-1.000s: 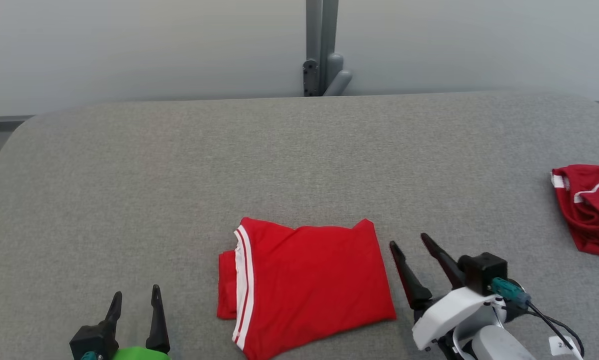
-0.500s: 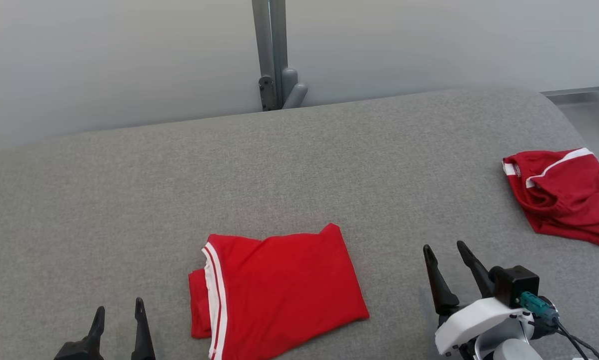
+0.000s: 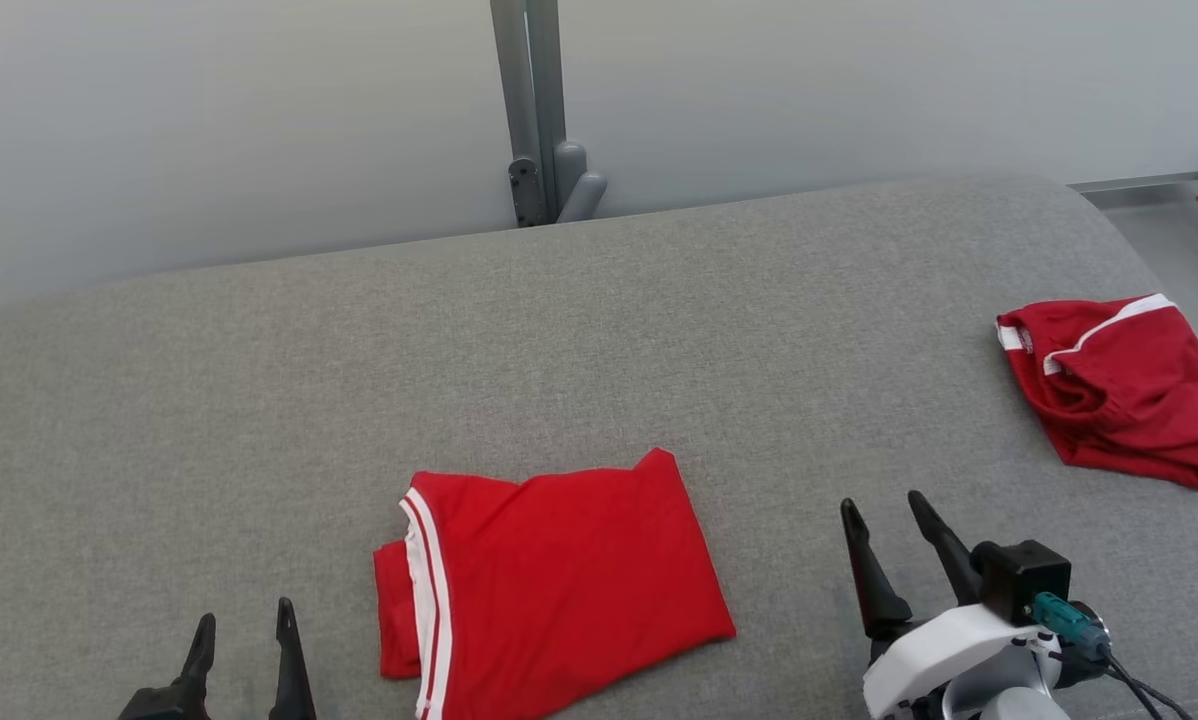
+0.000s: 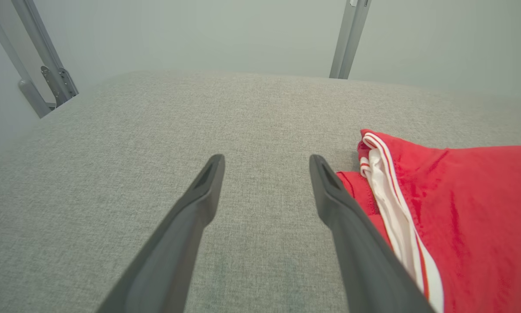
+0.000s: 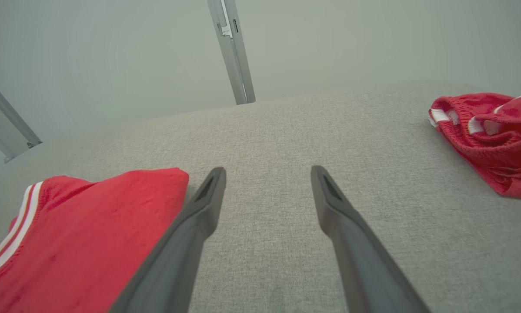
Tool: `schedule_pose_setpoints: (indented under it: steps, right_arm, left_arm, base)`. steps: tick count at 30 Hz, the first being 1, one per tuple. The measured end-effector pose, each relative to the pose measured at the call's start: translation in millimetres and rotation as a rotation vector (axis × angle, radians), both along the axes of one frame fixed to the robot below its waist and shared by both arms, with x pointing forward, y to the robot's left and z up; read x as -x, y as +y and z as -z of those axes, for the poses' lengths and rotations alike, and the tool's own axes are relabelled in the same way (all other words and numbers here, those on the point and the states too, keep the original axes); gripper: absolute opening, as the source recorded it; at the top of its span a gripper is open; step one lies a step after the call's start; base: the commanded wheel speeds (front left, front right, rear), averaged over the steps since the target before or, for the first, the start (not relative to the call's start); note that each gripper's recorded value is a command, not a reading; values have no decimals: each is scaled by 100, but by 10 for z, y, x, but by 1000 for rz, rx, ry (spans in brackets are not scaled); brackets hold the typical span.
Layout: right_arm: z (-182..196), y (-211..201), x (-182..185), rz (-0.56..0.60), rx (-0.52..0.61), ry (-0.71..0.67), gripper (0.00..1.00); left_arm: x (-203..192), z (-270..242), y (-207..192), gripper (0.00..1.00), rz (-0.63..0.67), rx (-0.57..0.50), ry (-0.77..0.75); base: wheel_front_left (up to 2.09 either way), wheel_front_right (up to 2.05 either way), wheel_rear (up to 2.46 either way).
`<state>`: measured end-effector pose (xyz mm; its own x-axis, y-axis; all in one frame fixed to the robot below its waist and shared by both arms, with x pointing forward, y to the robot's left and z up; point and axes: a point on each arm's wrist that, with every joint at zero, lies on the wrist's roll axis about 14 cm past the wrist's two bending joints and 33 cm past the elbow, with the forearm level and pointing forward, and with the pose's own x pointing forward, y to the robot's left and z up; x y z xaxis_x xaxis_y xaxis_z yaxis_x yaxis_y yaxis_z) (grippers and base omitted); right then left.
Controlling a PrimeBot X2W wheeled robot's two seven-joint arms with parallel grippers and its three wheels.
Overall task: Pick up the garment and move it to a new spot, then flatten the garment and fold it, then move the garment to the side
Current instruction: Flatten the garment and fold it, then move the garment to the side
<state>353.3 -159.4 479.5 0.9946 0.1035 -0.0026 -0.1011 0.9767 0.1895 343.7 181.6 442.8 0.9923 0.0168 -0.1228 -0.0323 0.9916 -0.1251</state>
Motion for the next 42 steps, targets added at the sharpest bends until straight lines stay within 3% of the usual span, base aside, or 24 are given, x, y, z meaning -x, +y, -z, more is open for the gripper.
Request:
schedule_pose_setpoints:
  steps: [9, 13, 22, 23, 24, 25, 34, 42]
  right_arm:
    - [267, 688, -111, -196, -81, 109, 100]
    - [290, 904, -301, -261, -80, 130, 100]
    - [753, 1242, -431, -360, -56, 301, 100]
    - [795, 1276, -424, -368, -61, 318, 90]
    - [815, 1312, -426, -379, -62, 326, 26]
    - [819, 1321, -441, -379, -67, 328, 0]
    - [737, 744, -584, -229, -58, 288, 0]
    - [704, 190, -391, -82, -43, 272, 0]
  left_arm:
    - [69, 121, -58, 100, 28, 1, 38]
    - [84, 151, -13, 100, 13, 1, 49]
    - [170, 237, 199, 100, -53, -7, 81]
    - [169, 239, 207, 100, -56, -8, 82]
    - [165, 244, 212, 100, -57, -8, 84]
    - [159, 250, 202, 100, -53, -8, 86]
    - [-15, 253, -89, 100, 50, -4, 81]
    - [-261, 204, -535, 100, 188, 13, 57]
  base:
    - [0, 0, 0]
    - [0, 0, 0]
    - [0, 0, 0]
    - [0, 0, 0]
    - [0, 0, 0]
    - [0, 0, 0]
    - [0, 0, 0]
    - [0, 0, 0]
